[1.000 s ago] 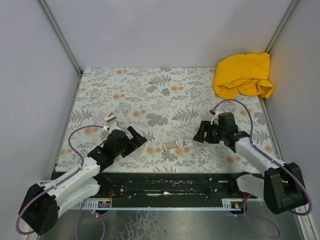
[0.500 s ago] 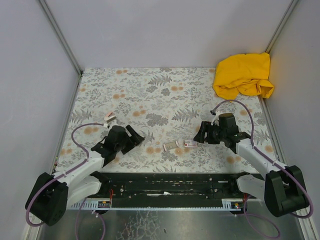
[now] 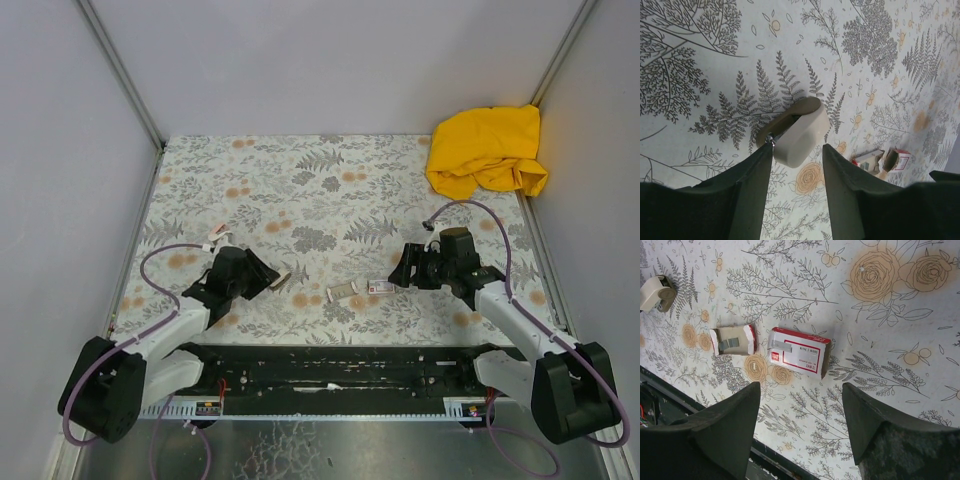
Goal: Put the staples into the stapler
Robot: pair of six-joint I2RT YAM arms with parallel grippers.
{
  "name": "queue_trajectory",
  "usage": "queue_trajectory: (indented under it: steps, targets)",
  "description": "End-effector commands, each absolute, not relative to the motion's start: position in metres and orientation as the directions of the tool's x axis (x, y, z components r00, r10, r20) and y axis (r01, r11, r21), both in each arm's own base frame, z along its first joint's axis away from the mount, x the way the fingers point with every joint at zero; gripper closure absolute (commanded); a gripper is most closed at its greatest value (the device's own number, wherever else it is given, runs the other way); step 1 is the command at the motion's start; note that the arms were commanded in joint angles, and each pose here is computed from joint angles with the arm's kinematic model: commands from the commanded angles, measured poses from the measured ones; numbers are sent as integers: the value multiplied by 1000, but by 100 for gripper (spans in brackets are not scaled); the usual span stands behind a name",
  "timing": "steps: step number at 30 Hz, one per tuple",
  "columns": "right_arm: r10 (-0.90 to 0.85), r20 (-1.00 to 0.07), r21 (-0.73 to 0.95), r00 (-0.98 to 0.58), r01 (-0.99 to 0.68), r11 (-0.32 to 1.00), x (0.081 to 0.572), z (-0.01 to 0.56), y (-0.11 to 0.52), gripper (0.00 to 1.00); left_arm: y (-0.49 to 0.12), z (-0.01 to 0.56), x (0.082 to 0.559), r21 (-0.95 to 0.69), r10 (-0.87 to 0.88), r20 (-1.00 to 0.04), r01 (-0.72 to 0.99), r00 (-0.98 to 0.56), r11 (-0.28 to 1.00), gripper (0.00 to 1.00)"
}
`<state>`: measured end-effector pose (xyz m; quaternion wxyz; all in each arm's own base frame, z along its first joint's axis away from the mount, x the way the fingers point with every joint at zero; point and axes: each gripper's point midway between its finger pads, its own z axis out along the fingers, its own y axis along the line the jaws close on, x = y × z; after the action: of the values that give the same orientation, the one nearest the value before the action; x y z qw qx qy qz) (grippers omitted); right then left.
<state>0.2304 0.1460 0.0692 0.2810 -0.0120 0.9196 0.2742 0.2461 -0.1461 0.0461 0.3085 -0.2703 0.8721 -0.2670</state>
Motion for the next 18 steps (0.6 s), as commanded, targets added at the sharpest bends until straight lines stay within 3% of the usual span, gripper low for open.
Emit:
queue_trajectory:
  steps: [1, 9, 18]
  targets:
    - [131, -546, 494, -828, -192, 848, 231, 75, 146, 27, -147, 53, 261, -662, -636, -417, -262, -649, 702, 57]
    - [128, -555, 493, -822, -201, 847, 234, 81, 147, 27, -146, 52, 265, -672, -640, -406, -262, -652, 693, 57]
    - [127, -561, 494, -818, -208, 844, 238, 81, 149, 27, -144, 45, 265, -667, -625, -398, -255, -672, 700, 68]
